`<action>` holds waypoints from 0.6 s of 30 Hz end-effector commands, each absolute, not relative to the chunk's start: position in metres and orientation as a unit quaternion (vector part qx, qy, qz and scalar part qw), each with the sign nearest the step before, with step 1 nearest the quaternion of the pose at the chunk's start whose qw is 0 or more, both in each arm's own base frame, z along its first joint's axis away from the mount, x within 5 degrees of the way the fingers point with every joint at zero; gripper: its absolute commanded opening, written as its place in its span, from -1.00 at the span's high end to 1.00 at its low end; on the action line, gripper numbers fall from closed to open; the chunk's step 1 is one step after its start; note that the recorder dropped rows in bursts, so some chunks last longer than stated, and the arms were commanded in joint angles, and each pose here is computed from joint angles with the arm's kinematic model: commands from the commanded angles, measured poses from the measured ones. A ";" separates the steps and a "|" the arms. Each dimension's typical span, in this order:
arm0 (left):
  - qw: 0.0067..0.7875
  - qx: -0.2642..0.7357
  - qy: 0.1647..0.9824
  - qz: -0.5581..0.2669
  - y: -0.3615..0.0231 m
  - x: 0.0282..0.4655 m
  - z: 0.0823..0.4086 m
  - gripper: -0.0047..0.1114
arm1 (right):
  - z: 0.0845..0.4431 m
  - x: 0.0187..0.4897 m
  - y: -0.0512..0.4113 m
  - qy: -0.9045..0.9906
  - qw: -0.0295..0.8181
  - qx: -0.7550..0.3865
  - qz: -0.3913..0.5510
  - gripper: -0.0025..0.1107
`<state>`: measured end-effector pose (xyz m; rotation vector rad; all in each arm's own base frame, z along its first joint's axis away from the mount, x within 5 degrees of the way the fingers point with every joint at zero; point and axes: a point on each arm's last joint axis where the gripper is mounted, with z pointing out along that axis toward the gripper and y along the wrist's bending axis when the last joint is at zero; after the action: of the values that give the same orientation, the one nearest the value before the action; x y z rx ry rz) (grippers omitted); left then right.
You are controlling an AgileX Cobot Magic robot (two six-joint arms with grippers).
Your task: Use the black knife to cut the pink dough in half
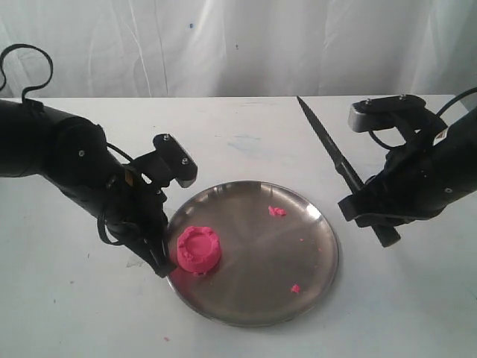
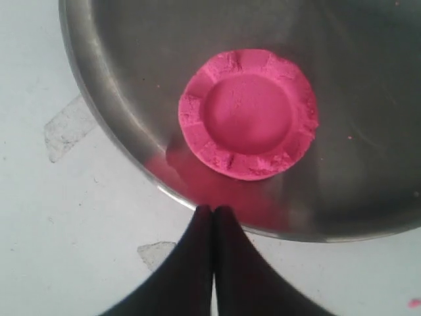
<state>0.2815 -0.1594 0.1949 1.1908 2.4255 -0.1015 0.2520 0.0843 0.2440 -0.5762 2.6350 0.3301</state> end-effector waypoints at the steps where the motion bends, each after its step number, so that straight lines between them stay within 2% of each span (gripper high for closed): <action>1: 0.193 0.432 0.880 -0.038 -0.160 0.281 0.183 0.92 | 0.243 0.252 0.084 0.951 0.210 -0.195 0.118 0.96; 9: 0.191 0.385 0.900 -0.076 -0.168 0.285 0.169 0.92 | 0.243 0.252 0.084 0.951 0.210 -0.195 0.118 0.96; 18: 0.193 0.376 0.903 -0.078 -0.170 0.289 0.158 0.92 | 0.243 0.252 0.086 0.951 0.209 -0.185 0.132 0.96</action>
<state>0.2899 -0.1694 0.1643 1.0659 2.5152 -0.2064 0.2519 0.0847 0.2441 -0.5406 2.6435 0.3450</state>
